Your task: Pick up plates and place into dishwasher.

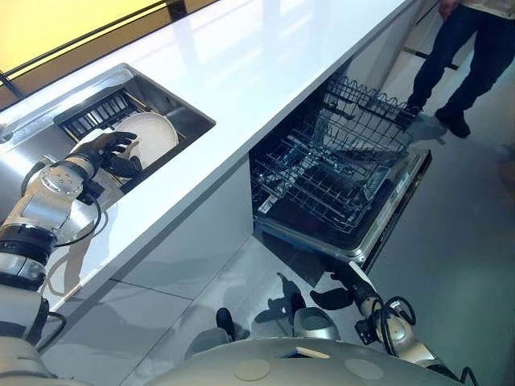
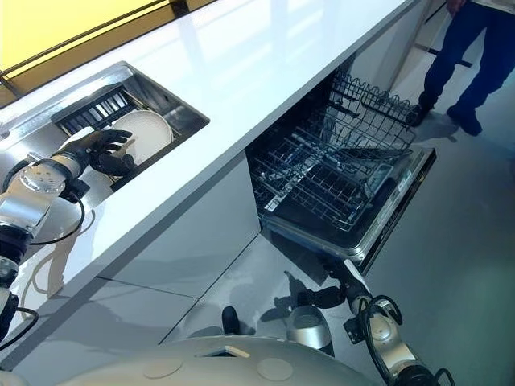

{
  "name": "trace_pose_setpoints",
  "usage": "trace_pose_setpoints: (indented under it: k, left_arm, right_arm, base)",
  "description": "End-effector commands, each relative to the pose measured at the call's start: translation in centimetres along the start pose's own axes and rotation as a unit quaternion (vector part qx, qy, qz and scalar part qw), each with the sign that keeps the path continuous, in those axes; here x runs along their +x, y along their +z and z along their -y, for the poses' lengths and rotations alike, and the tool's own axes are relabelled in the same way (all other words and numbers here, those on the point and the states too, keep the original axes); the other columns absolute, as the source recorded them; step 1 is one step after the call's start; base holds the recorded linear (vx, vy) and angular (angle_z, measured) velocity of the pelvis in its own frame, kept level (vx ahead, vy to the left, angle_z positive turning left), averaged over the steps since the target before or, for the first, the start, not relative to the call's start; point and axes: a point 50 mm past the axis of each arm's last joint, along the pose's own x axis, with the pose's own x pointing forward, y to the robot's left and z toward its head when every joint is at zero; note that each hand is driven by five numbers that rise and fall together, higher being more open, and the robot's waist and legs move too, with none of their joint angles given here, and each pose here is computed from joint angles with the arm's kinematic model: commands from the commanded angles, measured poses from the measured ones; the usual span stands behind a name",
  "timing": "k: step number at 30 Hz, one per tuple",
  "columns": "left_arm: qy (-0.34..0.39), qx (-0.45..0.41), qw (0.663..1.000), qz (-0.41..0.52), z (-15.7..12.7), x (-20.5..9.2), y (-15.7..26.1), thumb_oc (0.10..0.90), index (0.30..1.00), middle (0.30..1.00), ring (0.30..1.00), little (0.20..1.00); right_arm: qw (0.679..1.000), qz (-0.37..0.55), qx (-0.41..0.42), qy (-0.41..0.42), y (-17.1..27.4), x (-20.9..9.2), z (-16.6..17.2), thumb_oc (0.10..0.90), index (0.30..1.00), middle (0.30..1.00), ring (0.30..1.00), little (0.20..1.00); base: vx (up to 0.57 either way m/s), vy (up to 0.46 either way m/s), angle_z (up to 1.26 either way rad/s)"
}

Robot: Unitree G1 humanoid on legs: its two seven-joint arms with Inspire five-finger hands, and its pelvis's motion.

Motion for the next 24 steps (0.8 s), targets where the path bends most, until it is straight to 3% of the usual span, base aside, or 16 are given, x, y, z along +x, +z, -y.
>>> trace_pose_setpoints:
  k: [1, 4, 12, 19, 24]
  left_arm:
    - [0.059, 0.015, 0.997, 0.055, -4.0, -0.9, 2.8, 0.800, 0.900, 0.900, 0.900, 0.900]
    - [0.064, 0.016, 0.996, 0.053, -4.0, -0.8, 2.7, 0.800, 0.900, 0.900, 0.900, 0.900]
    - [0.270, -0.032, 0.954, 0.125, -7.0, -1.3, 4.6, 0.800, 0.900, 0.900, 0.900, 0.900]
    - [0.339, -0.126, 0.916, 0.172, -7.6, -1.7, 5.7, 0.800, 0.900, 0.900, 0.900, 0.900]
    - [0.344, -0.136, 0.916, 0.154, -8.3, -1.5, 5.8, 0.800, 0.900, 0.900, 0.900, 0.900]
  right_arm:
    - [0.997, 0.078, -0.004, -0.028, 3.3, 1.0, 1.2, 0.800, 0.900, 0.900, 0.900, 0.900]
    - [0.997, 0.075, -0.004, -0.029, 3.2, 1.0, 1.1, 0.800, 0.900, 0.900, 0.900, 0.900]
    - [0.997, 0.066, 0.004, -0.031, 2.4, 0.9, 0.7, 0.800, 0.900, 0.900, 0.900, 0.900]
    - [0.998, 0.054, 0.008, -0.028, 1.9, 1.1, 0.1, 0.800, 0.900, 0.900, 0.900, 0.900]
    - [0.999, 0.045, 0.004, -0.020, 1.5, 1.0, -0.1, 0.800, 0.900, 0.900, 0.900, 0.900]
  base:
    - [-0.02, 0.006, 0.08]
    - [0.00, 0.000, 0.00]
    - [0.00, -0.014, 0.00]
    - [0.02, -0.016, 0.00]
    - [0.05, -0.008, -0.01]
